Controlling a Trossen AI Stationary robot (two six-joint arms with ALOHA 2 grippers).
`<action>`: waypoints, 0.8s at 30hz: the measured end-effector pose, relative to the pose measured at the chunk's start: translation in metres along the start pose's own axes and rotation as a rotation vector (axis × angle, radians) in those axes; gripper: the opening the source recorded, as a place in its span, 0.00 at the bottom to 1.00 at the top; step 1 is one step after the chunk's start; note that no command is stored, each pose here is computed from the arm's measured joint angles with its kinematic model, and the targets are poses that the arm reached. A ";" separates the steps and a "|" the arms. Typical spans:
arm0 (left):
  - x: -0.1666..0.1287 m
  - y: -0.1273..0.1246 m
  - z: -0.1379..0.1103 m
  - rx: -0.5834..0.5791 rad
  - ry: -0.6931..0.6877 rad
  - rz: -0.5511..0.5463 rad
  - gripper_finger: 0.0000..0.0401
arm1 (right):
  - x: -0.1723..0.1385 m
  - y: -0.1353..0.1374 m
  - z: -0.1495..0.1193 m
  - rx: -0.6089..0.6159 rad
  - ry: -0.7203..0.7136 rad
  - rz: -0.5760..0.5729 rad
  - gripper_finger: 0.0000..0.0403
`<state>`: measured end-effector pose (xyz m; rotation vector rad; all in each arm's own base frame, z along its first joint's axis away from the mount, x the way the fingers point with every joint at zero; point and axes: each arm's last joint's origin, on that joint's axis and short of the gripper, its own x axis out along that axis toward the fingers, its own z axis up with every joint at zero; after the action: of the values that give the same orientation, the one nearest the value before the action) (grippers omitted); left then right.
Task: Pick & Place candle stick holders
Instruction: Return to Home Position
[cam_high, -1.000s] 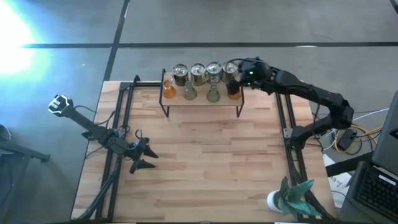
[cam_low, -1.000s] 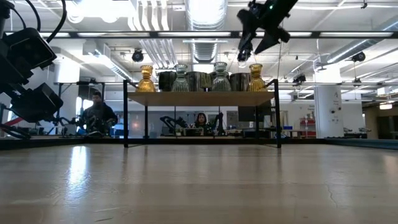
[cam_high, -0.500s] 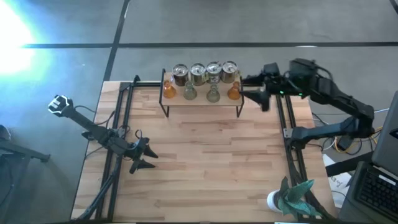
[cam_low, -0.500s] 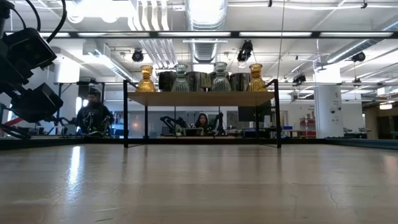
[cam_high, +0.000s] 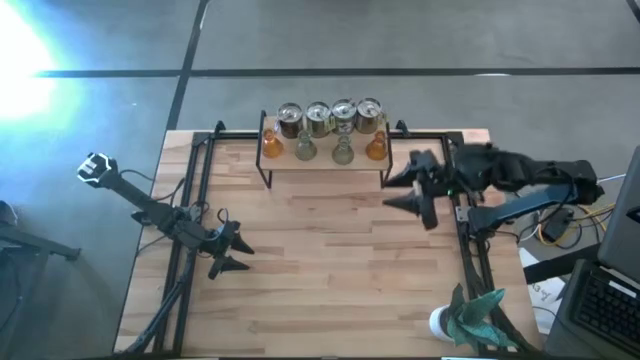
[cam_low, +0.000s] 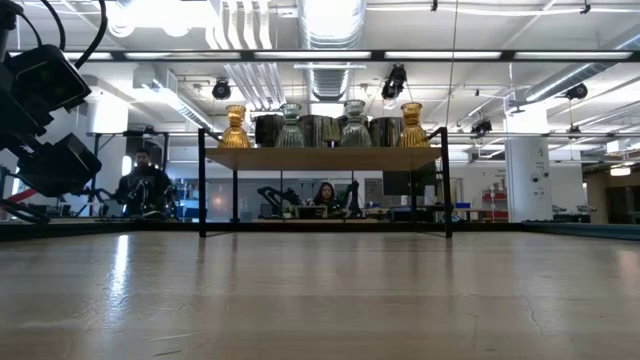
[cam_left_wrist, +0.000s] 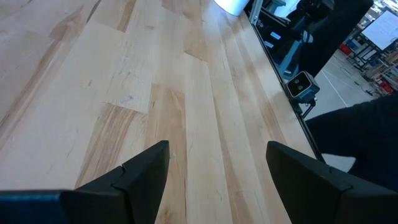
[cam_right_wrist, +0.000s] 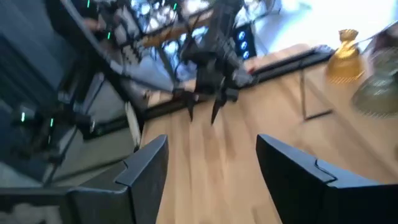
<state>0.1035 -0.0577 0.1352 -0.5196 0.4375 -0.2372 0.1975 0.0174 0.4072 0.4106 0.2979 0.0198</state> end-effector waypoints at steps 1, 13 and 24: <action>0.000 0.000 0.000 0.000 0.000 0.000 0.68 | 0.003 0.002 -0.006 -0.007 0.019 0.001 0.58; 0.000 0.000 0.000 0.000 0.000 0.000 0.68 | -0.010 -0.017 -0.082 -0.077 0.006 0.044 0.49; 0.000 0.000 0.000 0.000 0.000 0.000 0.68 | -0.046 -0.056 -0.150 -0.307 -0.101 0.074 0.40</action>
<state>0.1035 -0.0578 0.1352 -0.5197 0.4372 -0.2373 0.1081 0.0206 0.2666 0.1165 0.1761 0.1154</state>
